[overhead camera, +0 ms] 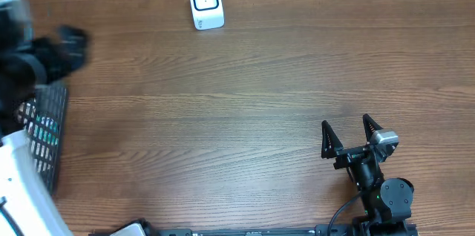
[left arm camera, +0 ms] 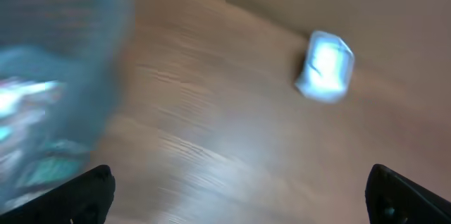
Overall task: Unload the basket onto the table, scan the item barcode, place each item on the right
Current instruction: 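Reach the left gripper into the basket and grasp the green-capped jar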
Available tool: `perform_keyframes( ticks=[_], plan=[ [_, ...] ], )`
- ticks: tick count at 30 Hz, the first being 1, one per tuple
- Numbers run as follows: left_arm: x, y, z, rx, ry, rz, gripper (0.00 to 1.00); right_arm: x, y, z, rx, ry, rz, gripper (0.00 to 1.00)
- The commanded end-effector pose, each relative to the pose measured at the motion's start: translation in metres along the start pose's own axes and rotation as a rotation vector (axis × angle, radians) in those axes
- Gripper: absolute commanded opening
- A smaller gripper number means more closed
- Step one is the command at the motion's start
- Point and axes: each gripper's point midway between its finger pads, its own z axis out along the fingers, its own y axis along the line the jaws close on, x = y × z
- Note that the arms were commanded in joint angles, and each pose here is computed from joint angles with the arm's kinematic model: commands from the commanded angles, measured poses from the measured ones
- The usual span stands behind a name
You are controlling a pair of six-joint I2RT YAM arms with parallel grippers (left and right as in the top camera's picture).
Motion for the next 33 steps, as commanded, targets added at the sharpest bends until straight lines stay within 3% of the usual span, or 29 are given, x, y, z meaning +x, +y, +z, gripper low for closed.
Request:
perform_keyframes(
  ticks=[1,5,12,21,27,30,33],
  plan=[
    [-0.012,0.067,-0.018,-0.184,-0.071,-0.269,0.98,0.002,-0.001,0.0,0.006,-0.005,-0.002,1.0],
    [0.001,0.138,-0.033,-0.342,-0.101,-0.563,0.99,0.002,-0.001,0.0,0.006,-0.005,-0.002,1.0],
    [0.029,0.198,-0.013,-0.483,-0.02,-0.702,0.99,0.002,-0.001,0.0,0.006,-0.005,-0.002,1.0],
    [0.051,0.244,0.013,-0.66,0.11,-0.675,1.0,0.002,-0.001,0.0,0.006,-0.005,-0.002,1.0],
    [0.049,0.257,0.027,-0.665,0.167,-0.537,1.0,0.002,-0.001,0.0,0.006,-0.005,-0.002,1.0],
    [0.062,0.268,0.034,-0.701,0.245,-0.512,0.85,0.002,-0.001,0.0,0.006,-0.005,-0.002,1.0],
    [0.073,0.279,0.032,-0.758,0.277,-0.537,0.83,0.002,-0.001,0.0,0.006,-0.005,-0.002,1.0]
  ],
)
